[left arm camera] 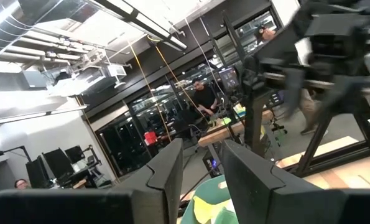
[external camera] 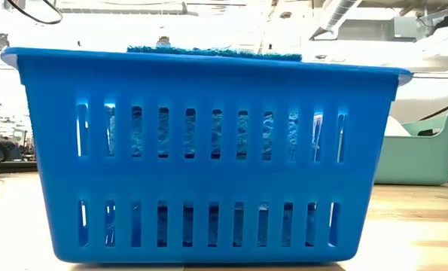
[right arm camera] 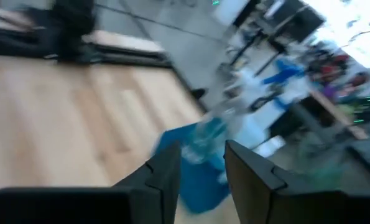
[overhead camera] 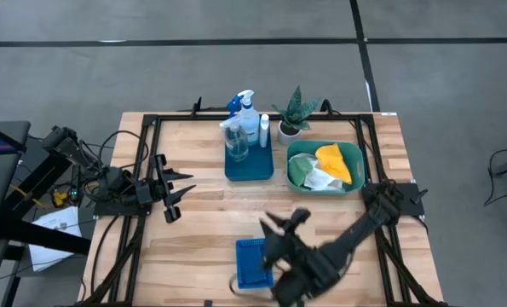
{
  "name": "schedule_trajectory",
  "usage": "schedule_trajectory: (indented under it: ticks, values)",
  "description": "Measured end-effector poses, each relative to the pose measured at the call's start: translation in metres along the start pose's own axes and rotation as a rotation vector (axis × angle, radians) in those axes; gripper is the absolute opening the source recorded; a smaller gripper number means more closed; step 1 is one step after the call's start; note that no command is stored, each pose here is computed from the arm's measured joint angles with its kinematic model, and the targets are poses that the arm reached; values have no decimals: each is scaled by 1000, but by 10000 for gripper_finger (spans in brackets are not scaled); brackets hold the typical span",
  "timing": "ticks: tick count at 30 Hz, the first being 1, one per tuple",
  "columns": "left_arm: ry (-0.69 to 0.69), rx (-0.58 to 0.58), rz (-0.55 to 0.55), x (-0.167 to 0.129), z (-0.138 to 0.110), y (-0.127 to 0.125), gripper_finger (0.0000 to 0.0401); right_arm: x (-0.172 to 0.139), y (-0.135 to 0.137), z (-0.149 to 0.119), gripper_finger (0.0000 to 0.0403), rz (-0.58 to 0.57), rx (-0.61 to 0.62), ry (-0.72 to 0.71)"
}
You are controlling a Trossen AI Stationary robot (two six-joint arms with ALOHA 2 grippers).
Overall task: Pick & Place Kitchen Items
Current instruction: Return to Home Position
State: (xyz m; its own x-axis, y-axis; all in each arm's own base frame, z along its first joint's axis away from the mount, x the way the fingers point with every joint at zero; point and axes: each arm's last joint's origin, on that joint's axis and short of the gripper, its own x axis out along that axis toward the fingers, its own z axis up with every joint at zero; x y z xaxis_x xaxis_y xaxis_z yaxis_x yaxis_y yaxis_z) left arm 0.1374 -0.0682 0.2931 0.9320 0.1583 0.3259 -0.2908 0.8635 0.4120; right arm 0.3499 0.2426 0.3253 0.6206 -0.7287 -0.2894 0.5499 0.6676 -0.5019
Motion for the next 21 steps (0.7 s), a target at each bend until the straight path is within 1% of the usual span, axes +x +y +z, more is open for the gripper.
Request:
schedule_trajectory:
  ticks: [5,7,10,13,15,17,19,21]
  values:
    - [3,3,-2,0,0,0,108,25,-29,16,108,-54,-52,29]
    - [4,5,-4,0,0,0,108,35,-39,22,100,-48,-53,63]
    - [4,4,-3,0,0,0,108,60,-44,29,78,-7,-43,128]
    - [4,4,-3,0,0,0,108,86,-43,39,37,102,-10,173]
    - [4,4,-3,0,0,0,108,103,-31,46,11,209,-3,166]
    - [5,5,-3,0,0,0,108,117,-22,47,8,307,-49,163]
    - [18,14,-3,0,-2,-1,108,131,-14,51,7,386,-43,132]
    - [42,22,9,0,-3,-1,108,135,-15,50,2,425,-77,142]
